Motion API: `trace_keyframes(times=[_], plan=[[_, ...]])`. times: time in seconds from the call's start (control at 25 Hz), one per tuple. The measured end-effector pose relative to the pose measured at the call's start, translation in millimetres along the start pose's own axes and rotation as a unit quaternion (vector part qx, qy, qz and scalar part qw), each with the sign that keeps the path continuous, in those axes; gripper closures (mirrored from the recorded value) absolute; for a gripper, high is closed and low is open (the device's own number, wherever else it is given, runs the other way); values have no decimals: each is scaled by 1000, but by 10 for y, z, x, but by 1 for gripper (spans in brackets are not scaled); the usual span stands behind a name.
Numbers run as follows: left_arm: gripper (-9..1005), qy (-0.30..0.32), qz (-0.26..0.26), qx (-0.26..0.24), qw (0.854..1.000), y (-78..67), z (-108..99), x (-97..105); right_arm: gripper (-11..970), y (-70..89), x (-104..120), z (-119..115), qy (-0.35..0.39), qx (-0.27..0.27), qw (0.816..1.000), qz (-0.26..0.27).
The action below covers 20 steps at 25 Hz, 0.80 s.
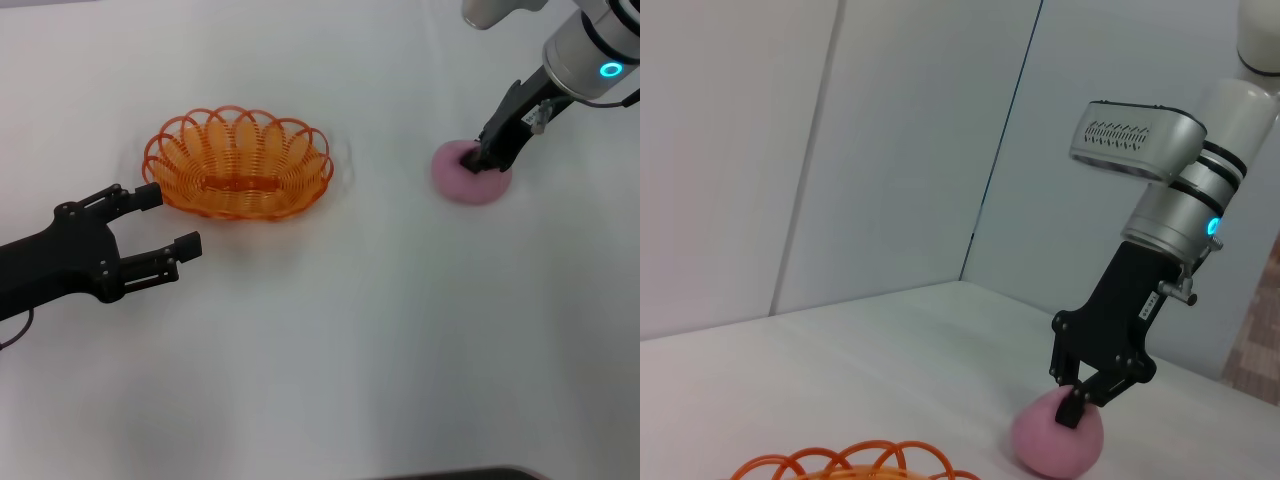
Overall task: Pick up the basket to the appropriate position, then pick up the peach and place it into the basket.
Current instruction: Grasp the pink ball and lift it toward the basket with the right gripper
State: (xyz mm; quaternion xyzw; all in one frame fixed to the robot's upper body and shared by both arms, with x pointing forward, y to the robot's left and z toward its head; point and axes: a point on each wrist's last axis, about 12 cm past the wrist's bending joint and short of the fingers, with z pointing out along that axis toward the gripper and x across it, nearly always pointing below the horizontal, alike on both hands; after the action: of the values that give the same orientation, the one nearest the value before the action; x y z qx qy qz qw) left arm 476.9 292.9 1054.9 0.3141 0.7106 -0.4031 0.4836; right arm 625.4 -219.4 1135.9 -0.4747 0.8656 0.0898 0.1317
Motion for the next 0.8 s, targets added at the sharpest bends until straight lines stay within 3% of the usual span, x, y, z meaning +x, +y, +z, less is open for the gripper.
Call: trace_keyframes(times=[0.28, 0.8], plan=[[119, 5, 0, 0, 1000, 2, 1, 9, 902, -2, -31, -18, 1, 3, 1000, -4], [119, 7, 0, 0, 1000, 5, 11, 10, 914, -2, -50, -26, 2, 6, 1000, -5]])
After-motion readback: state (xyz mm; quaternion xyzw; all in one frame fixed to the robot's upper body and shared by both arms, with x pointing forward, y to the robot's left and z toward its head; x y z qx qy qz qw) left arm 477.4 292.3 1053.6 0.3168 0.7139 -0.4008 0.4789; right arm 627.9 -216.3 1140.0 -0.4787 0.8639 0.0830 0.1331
